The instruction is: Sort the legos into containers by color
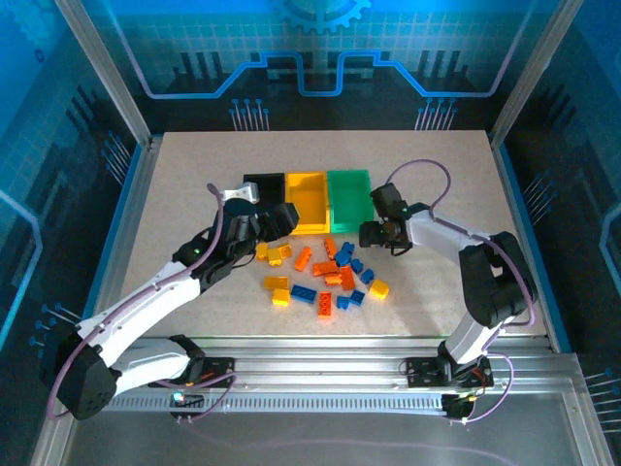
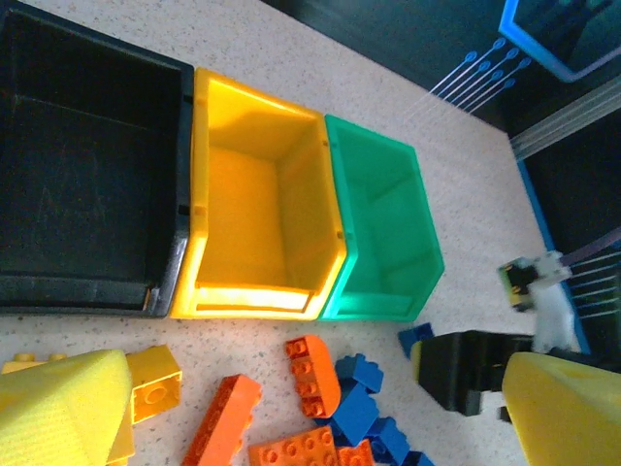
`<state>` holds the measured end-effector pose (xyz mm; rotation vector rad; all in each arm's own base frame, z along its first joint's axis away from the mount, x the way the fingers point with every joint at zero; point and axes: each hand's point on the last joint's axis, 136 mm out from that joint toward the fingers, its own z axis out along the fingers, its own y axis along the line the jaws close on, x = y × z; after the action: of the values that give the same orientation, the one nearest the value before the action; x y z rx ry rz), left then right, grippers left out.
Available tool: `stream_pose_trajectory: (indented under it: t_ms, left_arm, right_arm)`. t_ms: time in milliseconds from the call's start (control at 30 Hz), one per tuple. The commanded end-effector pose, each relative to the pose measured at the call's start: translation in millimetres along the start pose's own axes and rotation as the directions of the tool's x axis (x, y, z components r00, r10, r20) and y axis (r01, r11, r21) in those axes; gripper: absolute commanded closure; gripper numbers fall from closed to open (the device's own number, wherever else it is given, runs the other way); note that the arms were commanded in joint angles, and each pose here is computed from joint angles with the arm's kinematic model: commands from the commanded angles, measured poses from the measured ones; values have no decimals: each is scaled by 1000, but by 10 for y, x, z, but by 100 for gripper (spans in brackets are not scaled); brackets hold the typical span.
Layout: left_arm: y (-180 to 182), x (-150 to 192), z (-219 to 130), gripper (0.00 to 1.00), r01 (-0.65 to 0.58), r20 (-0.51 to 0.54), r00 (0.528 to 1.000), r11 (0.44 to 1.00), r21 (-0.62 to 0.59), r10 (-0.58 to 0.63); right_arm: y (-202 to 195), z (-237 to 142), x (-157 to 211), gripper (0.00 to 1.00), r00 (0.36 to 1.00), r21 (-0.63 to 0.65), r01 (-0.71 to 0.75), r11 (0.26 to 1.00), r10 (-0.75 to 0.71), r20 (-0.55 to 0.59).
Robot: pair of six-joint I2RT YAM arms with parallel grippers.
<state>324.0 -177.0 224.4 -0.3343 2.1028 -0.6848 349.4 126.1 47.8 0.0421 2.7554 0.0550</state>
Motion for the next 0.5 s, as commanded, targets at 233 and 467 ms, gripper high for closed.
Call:
stream_pose_trajectory:
  t_ms: [233,467]
  left_arm:
    - [134,-43,-97,1,121,25,992,991,53,-123]
    - [318,34,-102,1,143,-1,990,989,-37,-143]
  right_arm:
    - [-42,316,-86,27,1000,58,-3,998,4,-18]
    - [-69,402,-59,45,1000,57,1,998,1,-26]
